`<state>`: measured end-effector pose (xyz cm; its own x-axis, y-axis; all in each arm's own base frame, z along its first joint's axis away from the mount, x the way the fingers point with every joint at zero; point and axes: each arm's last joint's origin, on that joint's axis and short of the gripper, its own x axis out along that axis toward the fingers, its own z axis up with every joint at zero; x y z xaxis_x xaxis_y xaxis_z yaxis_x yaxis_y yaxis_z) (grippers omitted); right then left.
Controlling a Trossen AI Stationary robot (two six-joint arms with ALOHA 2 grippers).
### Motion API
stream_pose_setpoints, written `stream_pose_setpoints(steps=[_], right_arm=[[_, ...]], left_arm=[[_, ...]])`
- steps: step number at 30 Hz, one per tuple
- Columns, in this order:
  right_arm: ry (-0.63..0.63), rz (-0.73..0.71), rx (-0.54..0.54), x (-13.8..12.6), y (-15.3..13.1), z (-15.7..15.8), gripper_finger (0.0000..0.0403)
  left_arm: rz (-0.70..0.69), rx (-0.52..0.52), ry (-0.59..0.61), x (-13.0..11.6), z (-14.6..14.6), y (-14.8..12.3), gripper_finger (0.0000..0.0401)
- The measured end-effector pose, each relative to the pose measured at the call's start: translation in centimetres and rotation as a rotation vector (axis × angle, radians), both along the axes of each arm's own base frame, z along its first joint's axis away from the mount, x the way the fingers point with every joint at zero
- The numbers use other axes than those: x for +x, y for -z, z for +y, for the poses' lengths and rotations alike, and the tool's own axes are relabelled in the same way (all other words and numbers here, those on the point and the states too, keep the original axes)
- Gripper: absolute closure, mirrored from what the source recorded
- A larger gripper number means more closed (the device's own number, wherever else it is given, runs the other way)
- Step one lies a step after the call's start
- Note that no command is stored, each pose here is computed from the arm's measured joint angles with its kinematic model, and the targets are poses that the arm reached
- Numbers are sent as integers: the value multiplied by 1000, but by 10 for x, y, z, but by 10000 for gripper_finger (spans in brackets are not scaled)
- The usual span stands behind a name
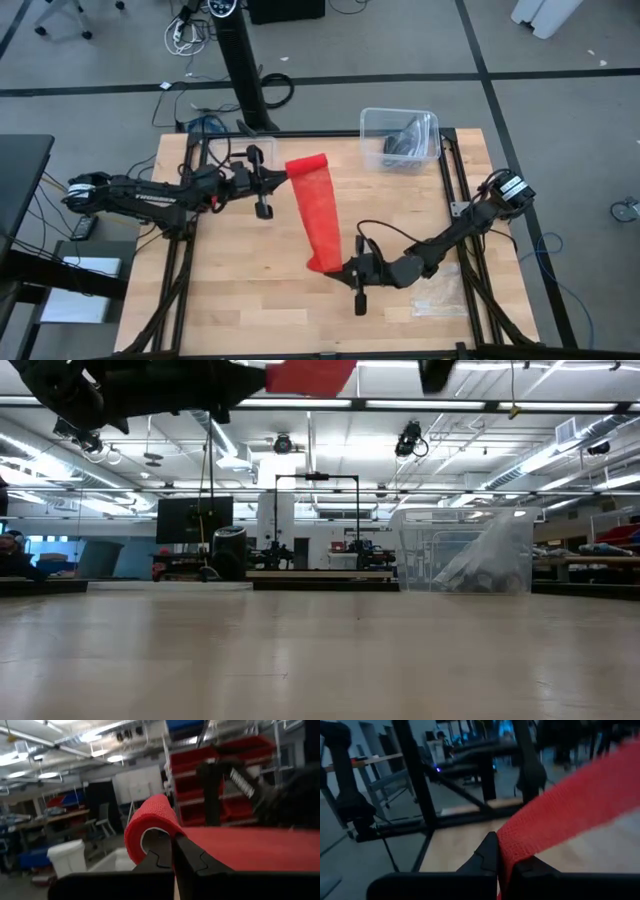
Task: Roll bandage
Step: Roll the red bandage
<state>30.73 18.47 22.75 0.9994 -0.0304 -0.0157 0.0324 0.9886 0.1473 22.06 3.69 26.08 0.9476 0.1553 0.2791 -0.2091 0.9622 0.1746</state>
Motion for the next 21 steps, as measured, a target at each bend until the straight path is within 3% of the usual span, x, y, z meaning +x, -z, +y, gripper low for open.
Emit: stream_pose_setpoints(steps=[10,21], right_arm=[[47,-31,-228,23,-70,-6,403],[257,-16,-482,24,-155,-33,403]], left_arm=[[161,-29,-10,1,3,20,401],[189,-99,80,-9,-7,45,401]])
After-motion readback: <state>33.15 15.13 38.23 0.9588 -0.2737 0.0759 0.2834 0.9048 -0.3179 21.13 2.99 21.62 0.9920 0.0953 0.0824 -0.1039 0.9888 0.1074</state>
